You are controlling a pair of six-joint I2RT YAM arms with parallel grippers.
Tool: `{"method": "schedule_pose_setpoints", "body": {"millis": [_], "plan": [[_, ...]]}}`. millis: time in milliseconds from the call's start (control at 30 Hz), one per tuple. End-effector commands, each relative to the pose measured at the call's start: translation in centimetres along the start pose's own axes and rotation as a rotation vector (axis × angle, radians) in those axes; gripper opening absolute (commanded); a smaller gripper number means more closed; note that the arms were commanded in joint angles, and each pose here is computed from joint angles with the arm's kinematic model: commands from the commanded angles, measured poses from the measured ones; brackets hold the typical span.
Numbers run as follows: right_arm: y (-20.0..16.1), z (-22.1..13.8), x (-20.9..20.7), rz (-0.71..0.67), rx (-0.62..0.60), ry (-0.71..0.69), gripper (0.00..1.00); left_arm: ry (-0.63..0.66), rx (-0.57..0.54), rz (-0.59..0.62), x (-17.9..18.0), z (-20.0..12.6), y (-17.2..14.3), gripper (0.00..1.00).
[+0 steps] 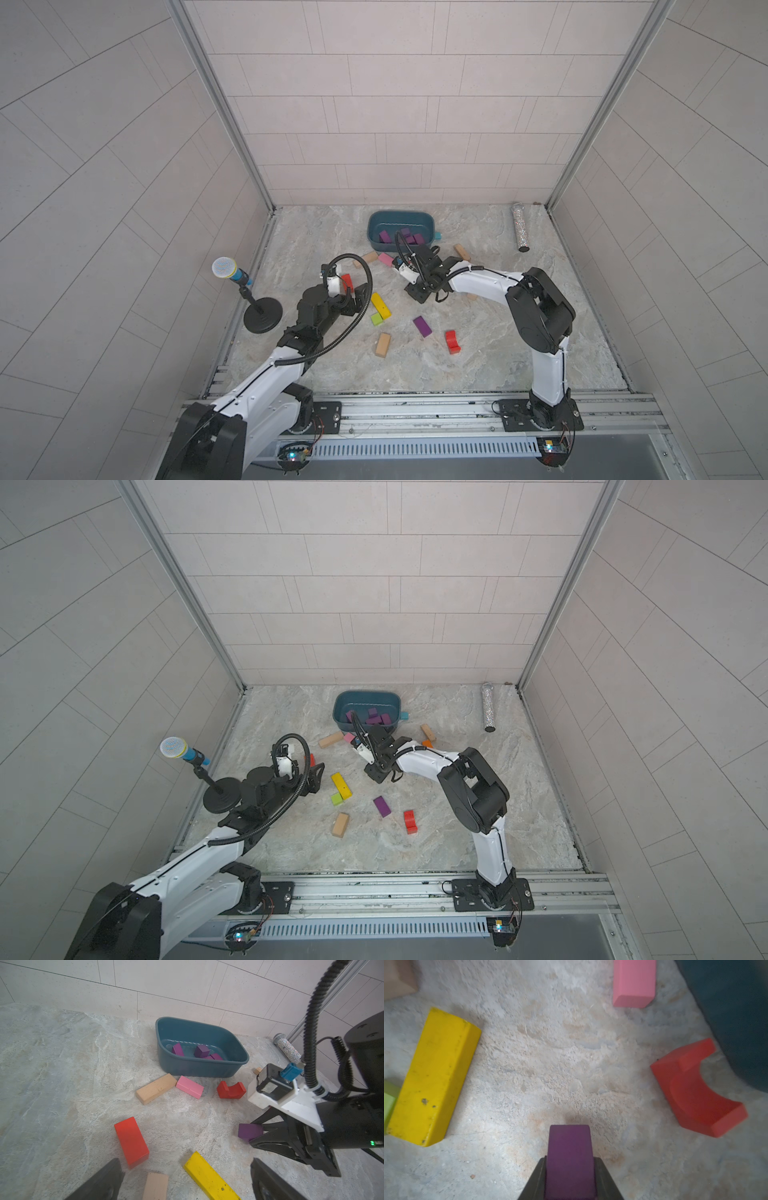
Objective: Pick purple bricks into the storage bin
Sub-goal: Pick up the building block from the center of the board, then place the building block in the storage box.
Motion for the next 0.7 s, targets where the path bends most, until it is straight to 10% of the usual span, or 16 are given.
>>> {"method": "schedule_pose_setpoints", "body": {"millis": [0,667], "plan": [[1.5,-2.8,-0.3,-0.022,-0.057,-0.023,0.16,-0.006,-0.038,0.006,-0.2,-0.1,0.9,1.00],[11.9,-7.0,-8.2,0.070,-0.327,-0.195,0.10,-0.001,-0.039,0.008,-0.1,-0.1,1.0,1.00]]}}
Point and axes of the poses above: each gripper's point midway between its finger pads, its own z axis out along the fingers, its own x axis along the line the jaws close on, y = z × x, the point moved 10 cm from there along -z, back along the fingers
